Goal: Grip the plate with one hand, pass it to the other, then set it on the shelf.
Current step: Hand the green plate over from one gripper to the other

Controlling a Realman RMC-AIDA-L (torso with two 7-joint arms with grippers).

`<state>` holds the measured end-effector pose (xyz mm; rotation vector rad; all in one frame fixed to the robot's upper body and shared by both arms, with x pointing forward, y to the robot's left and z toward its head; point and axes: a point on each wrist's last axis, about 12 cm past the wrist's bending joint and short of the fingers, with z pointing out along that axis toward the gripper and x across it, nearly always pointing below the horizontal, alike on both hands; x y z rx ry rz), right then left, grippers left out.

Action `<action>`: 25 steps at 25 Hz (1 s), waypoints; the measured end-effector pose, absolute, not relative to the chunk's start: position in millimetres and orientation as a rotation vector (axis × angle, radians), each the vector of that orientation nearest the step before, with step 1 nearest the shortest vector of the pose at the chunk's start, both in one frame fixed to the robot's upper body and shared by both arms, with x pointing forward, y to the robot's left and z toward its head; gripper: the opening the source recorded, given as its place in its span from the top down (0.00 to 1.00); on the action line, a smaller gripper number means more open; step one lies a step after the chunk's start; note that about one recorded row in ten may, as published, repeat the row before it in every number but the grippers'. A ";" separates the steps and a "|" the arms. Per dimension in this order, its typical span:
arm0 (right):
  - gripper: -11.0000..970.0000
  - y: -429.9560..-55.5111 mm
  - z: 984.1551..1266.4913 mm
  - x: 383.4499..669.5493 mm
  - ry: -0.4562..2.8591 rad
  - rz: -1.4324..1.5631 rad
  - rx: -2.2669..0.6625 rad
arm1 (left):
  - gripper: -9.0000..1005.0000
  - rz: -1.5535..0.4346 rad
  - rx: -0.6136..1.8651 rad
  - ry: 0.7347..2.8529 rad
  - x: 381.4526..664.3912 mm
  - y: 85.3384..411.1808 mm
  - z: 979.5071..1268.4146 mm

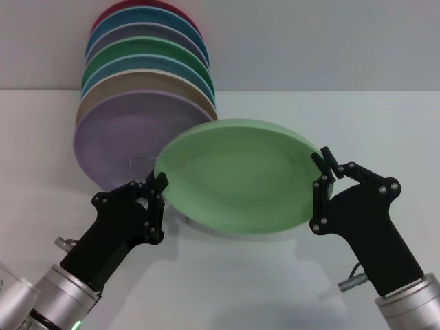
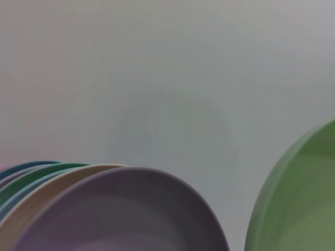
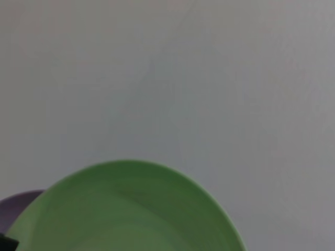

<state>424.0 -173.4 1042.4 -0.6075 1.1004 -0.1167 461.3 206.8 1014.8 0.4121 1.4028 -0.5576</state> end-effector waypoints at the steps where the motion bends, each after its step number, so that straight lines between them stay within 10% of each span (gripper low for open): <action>1: 0.97 -173.7 1042.1 424.3 1.101 -0.118 -0.609 | 0.96 -0.553 0.404 1.403 461.5 207.5 1014.9; 25: 0.71 -173.8 1043.0 403.4 1.065 -0.081 -0.593 | 0.94 -0.539 0.362 1.406 461.5 208.3 1015.5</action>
